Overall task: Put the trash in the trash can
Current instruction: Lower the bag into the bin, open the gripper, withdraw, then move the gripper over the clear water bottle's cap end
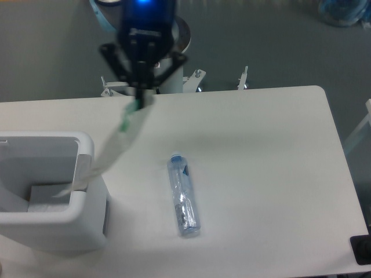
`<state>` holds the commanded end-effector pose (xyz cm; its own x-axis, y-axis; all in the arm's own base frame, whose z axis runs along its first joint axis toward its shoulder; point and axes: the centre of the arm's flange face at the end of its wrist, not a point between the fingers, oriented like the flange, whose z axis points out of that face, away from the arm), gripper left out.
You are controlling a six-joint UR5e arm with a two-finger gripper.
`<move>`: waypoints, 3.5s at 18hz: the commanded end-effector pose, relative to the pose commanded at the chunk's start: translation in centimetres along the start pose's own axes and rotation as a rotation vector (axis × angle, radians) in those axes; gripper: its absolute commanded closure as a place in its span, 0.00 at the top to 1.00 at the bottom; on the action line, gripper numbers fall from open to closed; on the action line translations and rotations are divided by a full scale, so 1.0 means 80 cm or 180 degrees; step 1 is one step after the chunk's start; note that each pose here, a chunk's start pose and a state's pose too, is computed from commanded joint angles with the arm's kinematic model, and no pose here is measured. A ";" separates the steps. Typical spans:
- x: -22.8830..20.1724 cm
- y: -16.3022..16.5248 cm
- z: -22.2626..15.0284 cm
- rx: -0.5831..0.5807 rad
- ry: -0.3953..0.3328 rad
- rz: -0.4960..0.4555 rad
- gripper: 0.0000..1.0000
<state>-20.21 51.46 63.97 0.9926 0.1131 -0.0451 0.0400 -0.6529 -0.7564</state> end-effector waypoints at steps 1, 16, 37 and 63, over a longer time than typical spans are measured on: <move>0.015 -0.002 0.004 -0.0003 0.0053 0.0051 0.00; 0.087 0.037 0.105 -0.0456 0.0364 0.1029 0.00; -0.021 0.067 0.102 -0.0599 -0.0013 -0.0375 0.93; -0.235 0.319 0.349 -0.1961 -0.0281 -0.1733 1.00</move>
<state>-41.07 53.61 27.32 0.8044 0.5739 0.1536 0.5940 -0.7805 -0.1950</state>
